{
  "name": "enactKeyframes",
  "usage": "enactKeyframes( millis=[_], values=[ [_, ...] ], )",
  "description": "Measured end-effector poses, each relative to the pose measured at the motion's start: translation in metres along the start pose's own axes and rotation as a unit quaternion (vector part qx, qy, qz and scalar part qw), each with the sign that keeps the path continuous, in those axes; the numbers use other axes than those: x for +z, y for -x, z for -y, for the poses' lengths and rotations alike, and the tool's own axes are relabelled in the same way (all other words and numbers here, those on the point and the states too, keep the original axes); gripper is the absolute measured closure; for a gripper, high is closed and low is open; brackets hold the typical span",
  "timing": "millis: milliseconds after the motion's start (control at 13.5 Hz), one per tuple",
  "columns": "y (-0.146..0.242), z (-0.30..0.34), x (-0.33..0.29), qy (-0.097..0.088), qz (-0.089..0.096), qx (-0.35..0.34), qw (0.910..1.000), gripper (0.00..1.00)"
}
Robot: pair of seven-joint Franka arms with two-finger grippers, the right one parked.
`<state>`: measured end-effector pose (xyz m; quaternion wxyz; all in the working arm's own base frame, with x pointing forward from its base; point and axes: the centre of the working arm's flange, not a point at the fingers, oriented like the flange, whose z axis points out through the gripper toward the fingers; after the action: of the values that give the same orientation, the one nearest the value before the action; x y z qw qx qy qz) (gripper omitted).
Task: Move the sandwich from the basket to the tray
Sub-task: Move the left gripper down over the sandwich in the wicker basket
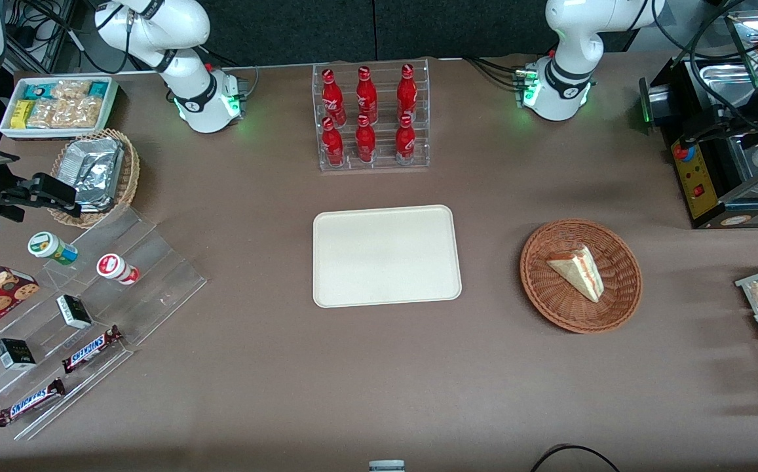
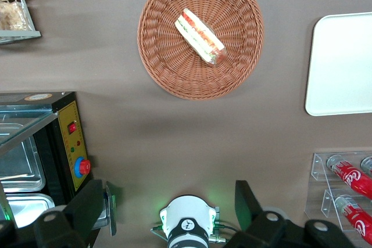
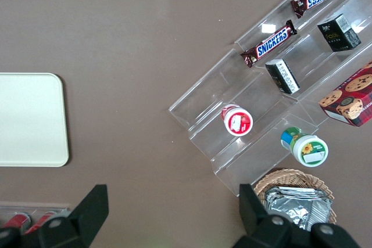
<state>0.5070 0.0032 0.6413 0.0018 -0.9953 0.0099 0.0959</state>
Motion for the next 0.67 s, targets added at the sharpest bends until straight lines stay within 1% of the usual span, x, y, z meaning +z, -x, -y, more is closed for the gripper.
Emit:
enactKeyframes(
  millis=[296,519,667],
  values=[
    [-0.006,-0.008,0.01,-0.006,0.01,0.006,0.9999,0.0],
    [-0.019,-0.011,0.023,-0.009,0.011,0.004,0.9999,0.0],
    [-0.035,-0.011,0.044,-0.009,0.008,-0.022,0.9997,0.0]
  ],
)
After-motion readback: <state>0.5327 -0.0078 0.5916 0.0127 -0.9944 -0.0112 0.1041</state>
